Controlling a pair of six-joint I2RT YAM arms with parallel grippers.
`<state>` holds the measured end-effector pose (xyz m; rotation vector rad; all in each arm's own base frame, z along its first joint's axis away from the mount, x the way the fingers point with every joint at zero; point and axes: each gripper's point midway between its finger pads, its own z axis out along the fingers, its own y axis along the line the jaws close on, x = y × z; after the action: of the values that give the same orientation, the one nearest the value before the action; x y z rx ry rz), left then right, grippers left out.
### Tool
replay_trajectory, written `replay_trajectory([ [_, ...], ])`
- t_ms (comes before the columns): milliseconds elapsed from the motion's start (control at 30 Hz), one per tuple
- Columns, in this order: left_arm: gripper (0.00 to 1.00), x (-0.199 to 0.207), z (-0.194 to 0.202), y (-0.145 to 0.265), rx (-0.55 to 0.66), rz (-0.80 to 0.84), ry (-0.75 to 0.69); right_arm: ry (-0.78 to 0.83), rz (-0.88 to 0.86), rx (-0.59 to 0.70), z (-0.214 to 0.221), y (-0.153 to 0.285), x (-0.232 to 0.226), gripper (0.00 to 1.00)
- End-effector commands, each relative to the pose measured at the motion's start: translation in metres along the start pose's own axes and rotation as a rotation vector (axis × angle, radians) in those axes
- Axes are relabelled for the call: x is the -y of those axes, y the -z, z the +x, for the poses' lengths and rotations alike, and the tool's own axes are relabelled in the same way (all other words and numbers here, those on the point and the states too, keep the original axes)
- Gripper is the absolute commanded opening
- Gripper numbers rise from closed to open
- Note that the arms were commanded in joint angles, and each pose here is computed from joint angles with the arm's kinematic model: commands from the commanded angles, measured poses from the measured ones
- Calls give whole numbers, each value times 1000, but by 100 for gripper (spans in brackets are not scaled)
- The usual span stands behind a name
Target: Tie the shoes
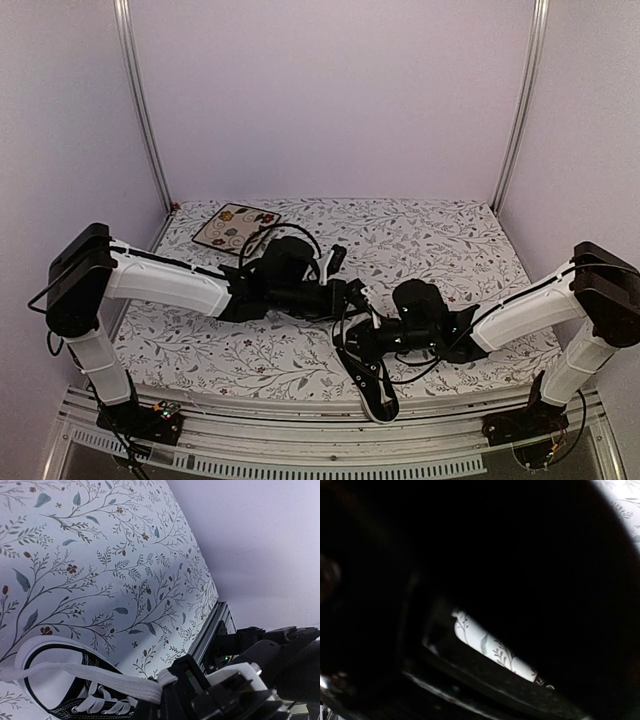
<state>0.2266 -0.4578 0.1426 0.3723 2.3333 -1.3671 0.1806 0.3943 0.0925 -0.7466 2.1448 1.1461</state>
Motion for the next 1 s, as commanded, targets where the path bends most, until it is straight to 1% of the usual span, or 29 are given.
replay_trajectory([
  [0,0,29,-9,-5,17,83,-44,-13,-166,-55,4,-3,-30,2],
  [67,0,31,-10,-6,16,86,-51,-35,-215,-87,10,-2,-34,2],
  [133,0,30,-12,-7,16,81,-59,-55,-218,-99,12,-3,-31,2],
  [233,0,19,-13,-10,19,52,-68,-89,-144,-78,14,-2,-15,2],
  [333,0,2,-10,-17,-2,25,-62,-137,-68,-68,20,1,6,2],
  [533,0,-14,-5,-40,-65,20,-75,-186,-1,-104,35,-2,25,2],
  [600,0,-34,5,-53,-107,-27,-74,-198,18,-109,38,-2,30,2],
  [633,2,-38,6,-55,-115,-41,-81,-208,29,-113,40,-3,34,2],
  [667,5,-41,6,-56,-119,-54,-87,-217,38,-116,42,-3,37,2],
  [700,12,-43,6,-55,-120,-67,-96,-227,47,-119,44,-3,40,2],
  [767,29,-46,5,-48,-112,-90,-110,-251,60,-127,47,-4,46,2],
  [800,39,-47,3,-43,-104,-97,-120,-261,64,-129,48,-4,47,2],
  [833,46,-41,-1,-34,-87,-93,-132,-268,67,-131,48,-4,49,2],
  [900,56,-36,-4,-20,-68,-93,-161,-277,72,-130,49,-3,51,2],
  [967,63,-33,-4,-5,-52,-95,-191,-282,73,-129,48,-3,52,2],
])
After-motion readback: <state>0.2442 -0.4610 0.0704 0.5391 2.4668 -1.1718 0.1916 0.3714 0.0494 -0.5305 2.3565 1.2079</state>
